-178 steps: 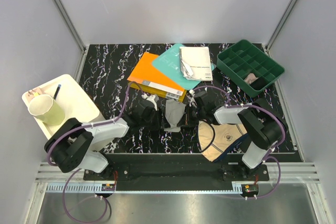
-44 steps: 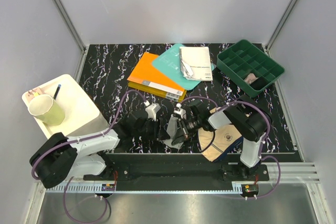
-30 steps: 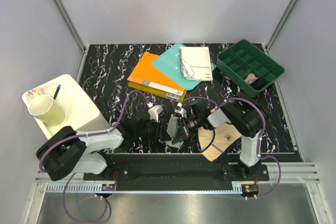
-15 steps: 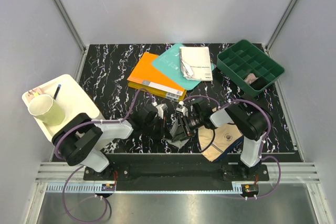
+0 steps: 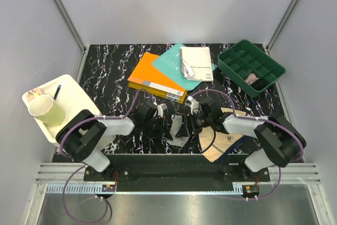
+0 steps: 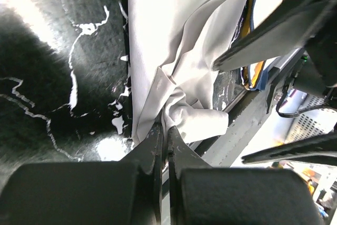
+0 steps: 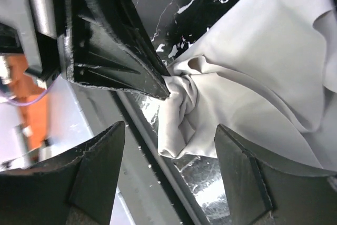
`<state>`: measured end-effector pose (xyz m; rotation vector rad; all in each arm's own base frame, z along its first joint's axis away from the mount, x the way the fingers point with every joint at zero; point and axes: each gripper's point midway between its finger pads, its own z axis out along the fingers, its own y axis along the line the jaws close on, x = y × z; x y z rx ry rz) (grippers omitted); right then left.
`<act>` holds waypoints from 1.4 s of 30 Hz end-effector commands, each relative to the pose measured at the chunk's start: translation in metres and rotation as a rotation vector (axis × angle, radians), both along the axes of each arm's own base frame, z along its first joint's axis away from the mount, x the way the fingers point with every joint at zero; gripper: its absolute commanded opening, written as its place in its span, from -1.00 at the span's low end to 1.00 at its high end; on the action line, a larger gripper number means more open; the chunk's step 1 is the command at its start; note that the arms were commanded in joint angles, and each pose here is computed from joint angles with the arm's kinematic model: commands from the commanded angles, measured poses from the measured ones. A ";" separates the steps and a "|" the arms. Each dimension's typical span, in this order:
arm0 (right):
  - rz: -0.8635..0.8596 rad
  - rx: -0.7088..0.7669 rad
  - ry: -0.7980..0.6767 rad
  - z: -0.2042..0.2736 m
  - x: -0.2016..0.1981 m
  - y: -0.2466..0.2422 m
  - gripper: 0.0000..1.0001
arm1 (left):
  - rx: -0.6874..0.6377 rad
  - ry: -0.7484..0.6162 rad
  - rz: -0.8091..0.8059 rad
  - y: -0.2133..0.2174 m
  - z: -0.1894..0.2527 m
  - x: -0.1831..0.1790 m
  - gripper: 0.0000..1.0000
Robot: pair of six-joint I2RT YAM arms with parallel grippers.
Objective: Roll the underwear
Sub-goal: Roll the underwear to the corner of the board.
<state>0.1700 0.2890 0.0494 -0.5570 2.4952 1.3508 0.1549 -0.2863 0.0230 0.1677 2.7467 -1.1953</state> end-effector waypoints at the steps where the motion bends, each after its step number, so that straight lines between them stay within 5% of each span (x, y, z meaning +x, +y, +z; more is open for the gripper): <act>1: -0.039 -0.061 -0.186 0.002 0.005 -0.006 0.52 | 0.030 0.064 -0.018 0.003 -0.009 -0.006 -1.00; 13: -0.008 -0.120 -0.358 0.005 -0.018 0.001 0.37 | 0.030 0.092 -0.022 0.003 -0.012 -0.005 -1.00; 19: -0.019 -0.171 -0.303 -0.009 -0.019 0.003 -0.11 | 0.029 0.090 -0.022 0.003 -0.011 -0.004 -1.00; 25: -0.043 -0.225 -0.253 -0.020 -0.020 -0.002 -0.36 | 0.027 0.092 -0.021 0.003 -0.011 -0.003 -1.00; 29: -0.078 -0.263 -0.215 -0.025 -0.018 -0.004 -0.78 | 0.011 0.085 -0.029 0.001 -0.007 -0.003 -1.00; 33: -0.082 -0.293 -0.156 -0.032 -0.021 -0.006 -1.00 | -0.024 0.059 -0.030 -0.002 0.002 0.001 -0.69; 34: -0.080 -0.299 -0.137 -0.034 -0.021 -0.007 -1.00 | -0.027 0.057 -0.026 -0.001 0.003 0.002 -0.43; 42: -0.056 -0.225 0.024 -0.041 -0.024 -0.016 -1.00 | -0.041 -0.007 -0.014 0.006 0.017 0.012 0.06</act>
